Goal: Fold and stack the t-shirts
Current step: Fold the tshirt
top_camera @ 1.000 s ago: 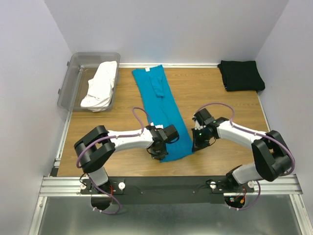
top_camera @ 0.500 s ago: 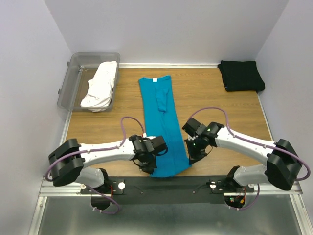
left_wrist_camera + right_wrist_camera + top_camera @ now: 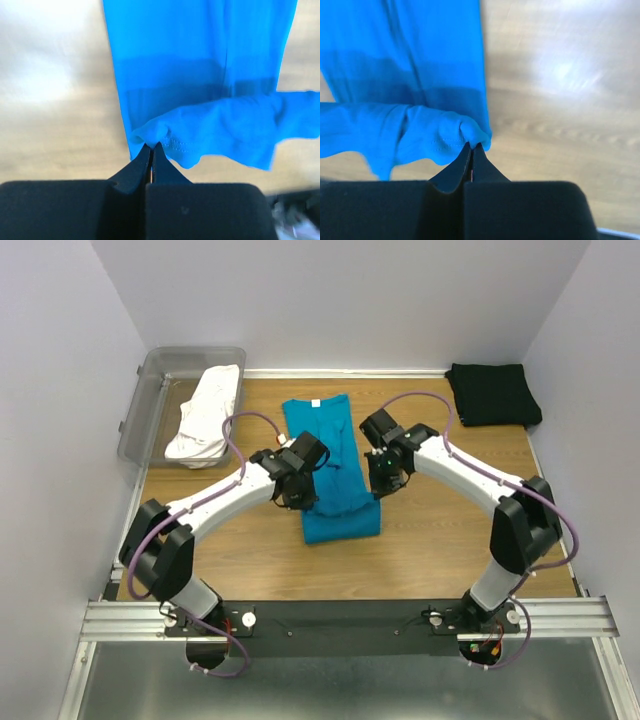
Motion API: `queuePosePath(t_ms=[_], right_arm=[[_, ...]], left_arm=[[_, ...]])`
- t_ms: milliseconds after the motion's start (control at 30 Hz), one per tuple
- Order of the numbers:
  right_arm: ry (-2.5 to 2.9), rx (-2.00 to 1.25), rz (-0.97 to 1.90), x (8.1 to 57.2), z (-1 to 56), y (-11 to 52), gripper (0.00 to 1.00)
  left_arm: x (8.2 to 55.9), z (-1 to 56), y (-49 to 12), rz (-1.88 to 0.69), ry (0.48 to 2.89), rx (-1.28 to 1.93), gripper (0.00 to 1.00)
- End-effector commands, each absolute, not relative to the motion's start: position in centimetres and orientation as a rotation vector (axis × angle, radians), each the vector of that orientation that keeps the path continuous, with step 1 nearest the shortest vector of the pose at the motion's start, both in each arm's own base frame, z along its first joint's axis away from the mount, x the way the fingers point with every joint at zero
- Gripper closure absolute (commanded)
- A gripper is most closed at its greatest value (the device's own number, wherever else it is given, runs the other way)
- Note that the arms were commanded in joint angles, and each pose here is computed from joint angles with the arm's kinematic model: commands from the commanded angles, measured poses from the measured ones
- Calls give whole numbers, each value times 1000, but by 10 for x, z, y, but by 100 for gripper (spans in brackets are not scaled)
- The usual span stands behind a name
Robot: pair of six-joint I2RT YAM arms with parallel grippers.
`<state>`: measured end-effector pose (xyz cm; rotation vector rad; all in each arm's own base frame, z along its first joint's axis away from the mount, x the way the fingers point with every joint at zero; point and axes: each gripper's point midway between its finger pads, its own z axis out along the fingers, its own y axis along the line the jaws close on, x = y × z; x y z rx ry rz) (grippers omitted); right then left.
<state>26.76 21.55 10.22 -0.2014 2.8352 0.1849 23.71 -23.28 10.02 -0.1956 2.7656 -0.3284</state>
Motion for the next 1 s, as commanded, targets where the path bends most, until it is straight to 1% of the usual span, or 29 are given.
queuePosePath(t_ms=[0, 133, 333, 733, 967], right_arm=[[2722, -221, 107, 316, 112, 208, 99], [2694, -231, 84, 344, 101, 214, 99], [2637, -262, 95, 369, 95, 226, 99], [2588, -249, 77, 396, 78, 230, 99], [2575, -216, 69, 405, 68, 227, 99]], left_arm=[[285, 100, -212, -192, 2658, -177, 100], [315, 94, -205, -144, 2613, -182, 100], [337, 84, -195, -103, 2574, -211, 100], [373, 71, -193, -58, 2497, -205, 100], [385, 67, -193, -43, 2465, -204, 100]])
